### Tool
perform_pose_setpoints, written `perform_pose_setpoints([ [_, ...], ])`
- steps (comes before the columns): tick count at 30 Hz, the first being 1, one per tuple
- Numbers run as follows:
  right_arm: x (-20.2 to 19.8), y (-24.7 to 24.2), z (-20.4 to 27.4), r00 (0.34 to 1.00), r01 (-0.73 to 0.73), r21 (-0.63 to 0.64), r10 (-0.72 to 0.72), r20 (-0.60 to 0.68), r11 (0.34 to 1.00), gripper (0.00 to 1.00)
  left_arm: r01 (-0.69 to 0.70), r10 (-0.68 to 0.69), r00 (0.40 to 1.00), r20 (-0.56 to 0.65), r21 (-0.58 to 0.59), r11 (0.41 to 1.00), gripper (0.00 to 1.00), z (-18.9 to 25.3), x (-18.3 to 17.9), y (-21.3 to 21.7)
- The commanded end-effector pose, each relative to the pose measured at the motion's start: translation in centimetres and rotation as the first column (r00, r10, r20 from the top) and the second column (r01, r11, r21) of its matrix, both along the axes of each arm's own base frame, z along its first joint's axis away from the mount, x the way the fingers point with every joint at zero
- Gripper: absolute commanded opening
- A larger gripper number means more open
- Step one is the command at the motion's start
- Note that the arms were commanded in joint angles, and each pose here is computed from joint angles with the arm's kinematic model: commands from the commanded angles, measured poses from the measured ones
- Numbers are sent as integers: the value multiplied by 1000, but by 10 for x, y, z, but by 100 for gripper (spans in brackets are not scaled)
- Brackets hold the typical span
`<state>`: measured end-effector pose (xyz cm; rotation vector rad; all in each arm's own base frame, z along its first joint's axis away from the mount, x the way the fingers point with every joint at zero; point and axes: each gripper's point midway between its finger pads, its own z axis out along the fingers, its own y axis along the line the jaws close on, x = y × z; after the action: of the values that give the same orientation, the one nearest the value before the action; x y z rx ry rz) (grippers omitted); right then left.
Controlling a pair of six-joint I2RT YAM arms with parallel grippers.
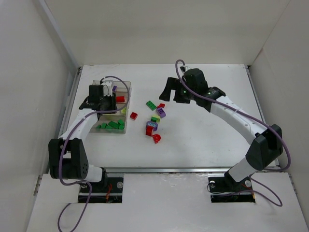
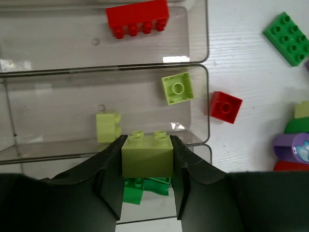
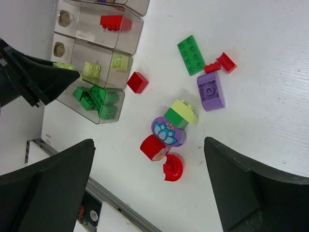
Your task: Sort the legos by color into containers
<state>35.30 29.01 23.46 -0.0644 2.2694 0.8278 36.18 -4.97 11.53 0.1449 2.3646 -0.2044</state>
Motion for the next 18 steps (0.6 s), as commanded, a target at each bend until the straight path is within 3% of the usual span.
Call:
perform_pose_setpoints([
  [1, -1, -1, 14, 999, 1, 6, -1, 35, 1000, 100, -121, 123, 990, 62, -38, 992, 8, 14, 10, 13],
  [4, 0, 2, 12, 999, -13, 5, 13, 42, 1000, 100, -114, 115, 991, 71, -19, 993, 38, 13, 13, 18],
  [5, 0, 2, 12, 999, -13, 5, 13, 42, 1000, 100, -110, 110, 992, 66, -3, 994, 54, 9, 14, 23],
  [8, 0, 1, 0, 999, -24, -26, 24, 23, 999, 100, -110, 109, 992, 68, 11, 994, 78, 9, 14, 25],
  [12, 2, -1, -10, 1000, -31, -68, 31, 3, 997, 100, -135, 132, 987, 91, 30, 990, 88, 17, 17, 31],
  [18, 8, 2, -46, 996, -93, -177, 91, -20, 980, 100, -75, 66, 971, 229, 32, 997, 89, 74, 36, 26],
])
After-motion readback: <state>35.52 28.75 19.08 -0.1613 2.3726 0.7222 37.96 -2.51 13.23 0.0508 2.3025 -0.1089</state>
